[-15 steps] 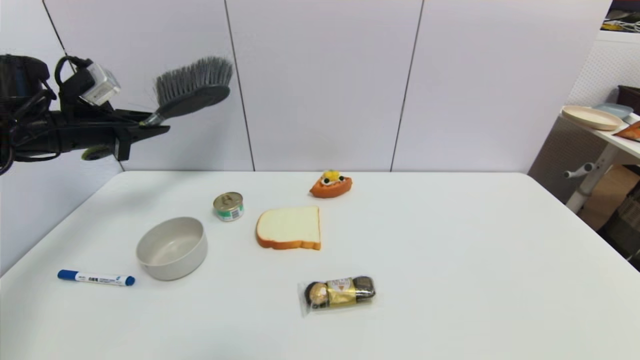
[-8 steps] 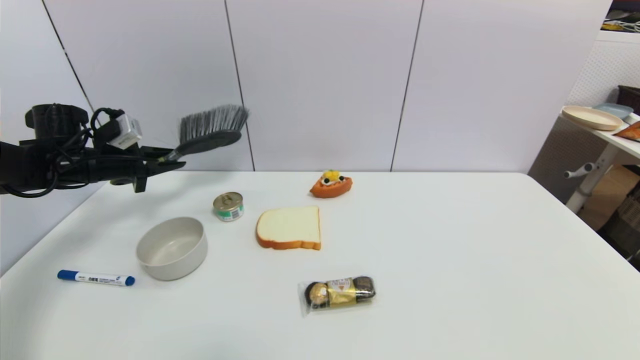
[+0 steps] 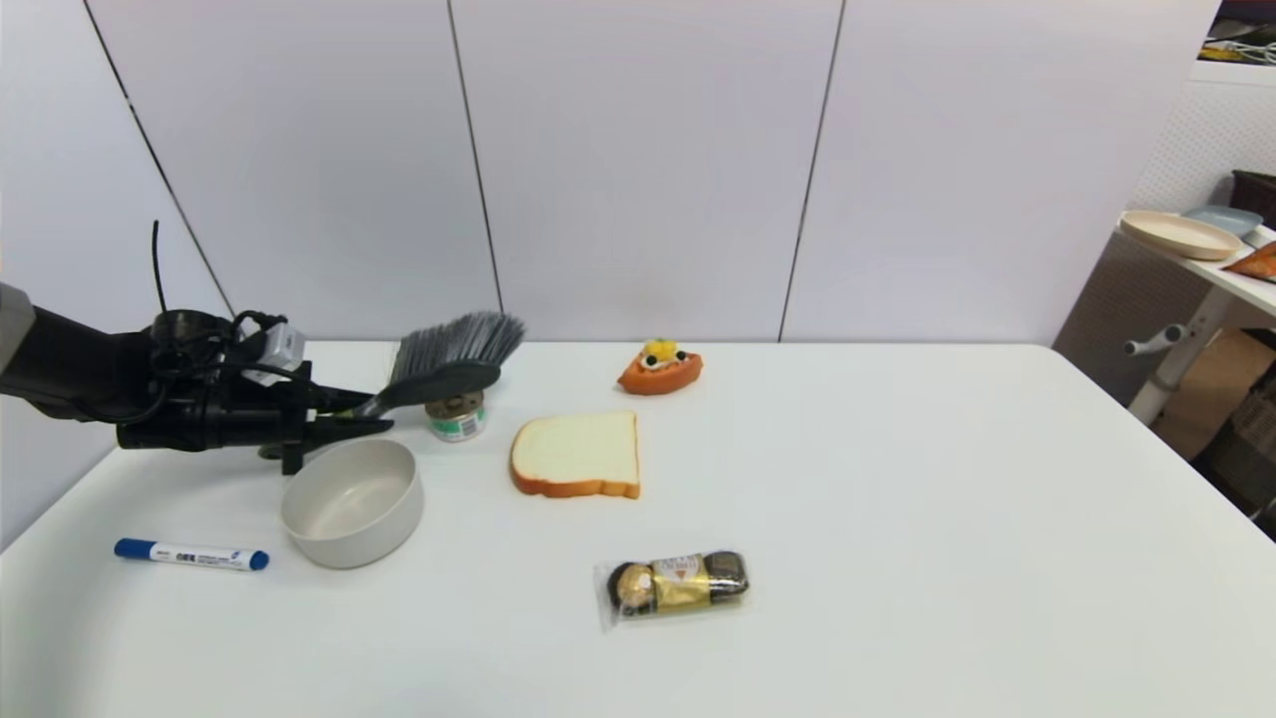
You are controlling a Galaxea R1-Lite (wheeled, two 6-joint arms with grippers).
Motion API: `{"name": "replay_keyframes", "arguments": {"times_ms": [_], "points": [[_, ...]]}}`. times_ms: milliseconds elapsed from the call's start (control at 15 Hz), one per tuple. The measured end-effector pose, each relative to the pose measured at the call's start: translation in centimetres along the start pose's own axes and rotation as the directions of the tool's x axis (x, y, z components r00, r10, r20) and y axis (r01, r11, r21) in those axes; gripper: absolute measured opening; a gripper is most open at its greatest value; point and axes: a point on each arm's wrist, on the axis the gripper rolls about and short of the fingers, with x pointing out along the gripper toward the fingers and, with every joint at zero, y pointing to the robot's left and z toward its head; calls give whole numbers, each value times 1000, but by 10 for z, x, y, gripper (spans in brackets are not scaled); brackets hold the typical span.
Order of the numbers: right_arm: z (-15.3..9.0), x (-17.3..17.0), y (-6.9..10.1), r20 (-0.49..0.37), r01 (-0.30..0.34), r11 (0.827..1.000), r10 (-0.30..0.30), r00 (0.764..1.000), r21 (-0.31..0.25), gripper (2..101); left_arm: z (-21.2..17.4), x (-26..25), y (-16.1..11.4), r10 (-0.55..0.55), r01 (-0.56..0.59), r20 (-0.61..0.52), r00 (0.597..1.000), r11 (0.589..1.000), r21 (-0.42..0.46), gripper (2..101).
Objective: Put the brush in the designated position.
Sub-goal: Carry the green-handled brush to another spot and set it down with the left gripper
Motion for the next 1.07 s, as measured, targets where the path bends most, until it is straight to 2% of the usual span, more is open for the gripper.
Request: {"name": "replay_keyframes", "arguments": {"times_ms": [333, 1067], "points": [[0, 0, 0, 0, 0, 1000, 0, 1000, 0, 973, -14, -13, -12, -85, 84, -13, 996, 996, -38, 251], [0, 0, 0, 0, 0, 1000, 0, 1000, 0, 973, -13, -20, 9, -48, 45, -58, 997, 997, -59, 198]]}}
